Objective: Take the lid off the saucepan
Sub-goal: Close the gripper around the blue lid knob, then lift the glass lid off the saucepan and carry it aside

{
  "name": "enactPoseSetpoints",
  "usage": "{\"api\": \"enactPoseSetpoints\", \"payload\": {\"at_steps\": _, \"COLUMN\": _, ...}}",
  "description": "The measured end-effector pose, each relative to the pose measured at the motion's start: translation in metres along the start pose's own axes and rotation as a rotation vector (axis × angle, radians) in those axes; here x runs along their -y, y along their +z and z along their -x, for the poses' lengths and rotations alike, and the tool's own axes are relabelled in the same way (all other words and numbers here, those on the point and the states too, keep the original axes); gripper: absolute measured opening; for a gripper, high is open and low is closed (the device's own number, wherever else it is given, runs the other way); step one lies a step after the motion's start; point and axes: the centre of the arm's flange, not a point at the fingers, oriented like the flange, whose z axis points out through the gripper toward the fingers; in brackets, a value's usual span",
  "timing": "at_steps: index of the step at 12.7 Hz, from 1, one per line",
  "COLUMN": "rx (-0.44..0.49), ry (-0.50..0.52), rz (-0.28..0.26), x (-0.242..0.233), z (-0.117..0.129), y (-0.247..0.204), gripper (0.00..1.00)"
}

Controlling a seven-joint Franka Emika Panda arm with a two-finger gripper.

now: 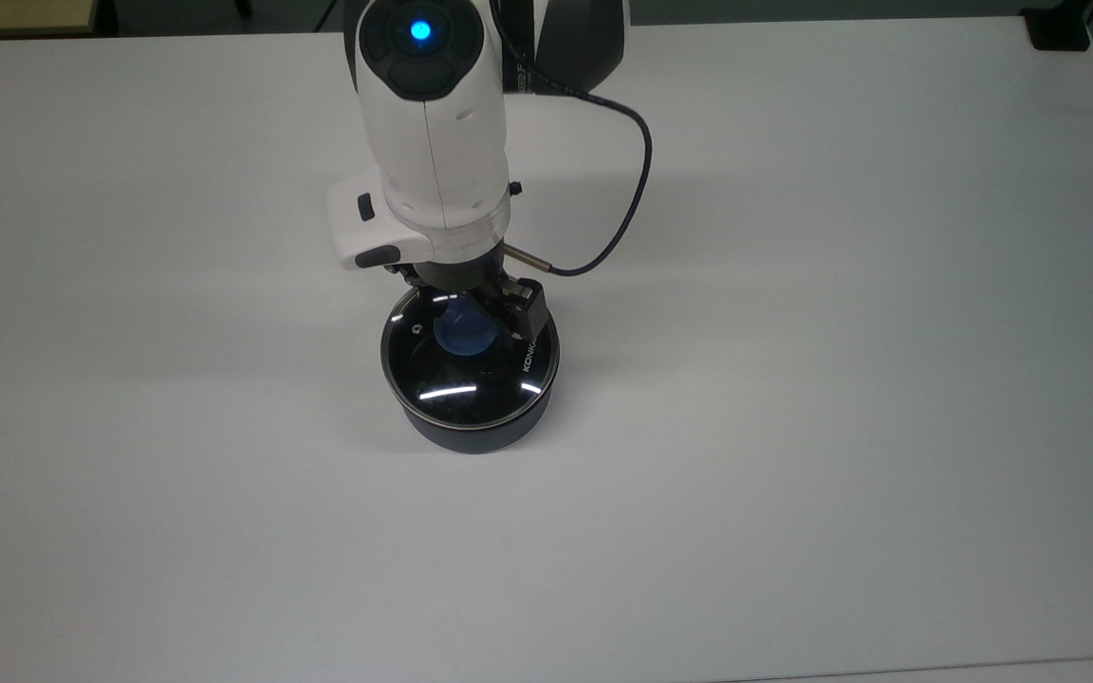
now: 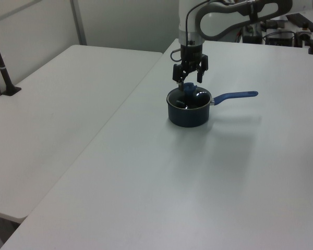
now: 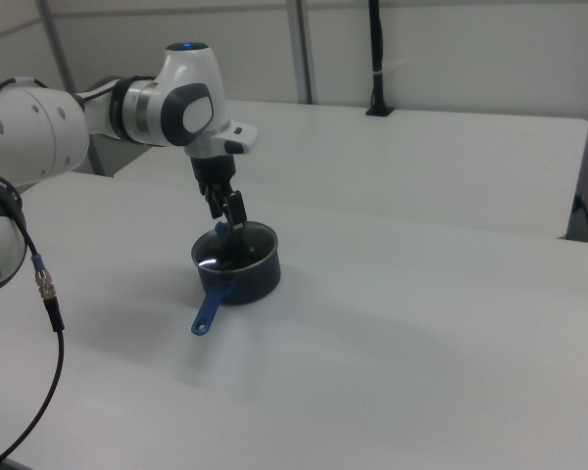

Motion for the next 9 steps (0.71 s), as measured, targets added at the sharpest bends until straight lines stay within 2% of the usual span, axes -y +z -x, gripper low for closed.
{"api": "enactPoseSetpoints", "payload": {"at_steps": 2, "rx": 0.006, "ry": 0.015, "rz": 0.004, "x": 0.0003, "z": -0.0006, "y": 0.0053, "gripper": 0.95}}
{"api": "enactPoseSetpoints", "payload": {"at_steps": 3, "rx": 0.007, "ry": 0.017, "rz": 0.005, "x": 0.0003, "z": -0.0007, "y": 0.0064, "gripper": 0.86}}
{"api": "enactPoseSetpoints", "payload": {"at_steps": 5, "rx": 0.007, "ry": 0.024, "rz": 0.005, "x": 0.0001, "z": -0.0010, "y": 0.0066, "gripper": 0.85}}
{"api": "enactPoseSetpoints", "payload": {"at_steps": 9, "rx": 0.002, "ry": 0.030, "rz": 0.003, "x": -0.0011, "z": -0.0027, "y": 0.0051, "gripper": 0.63}}
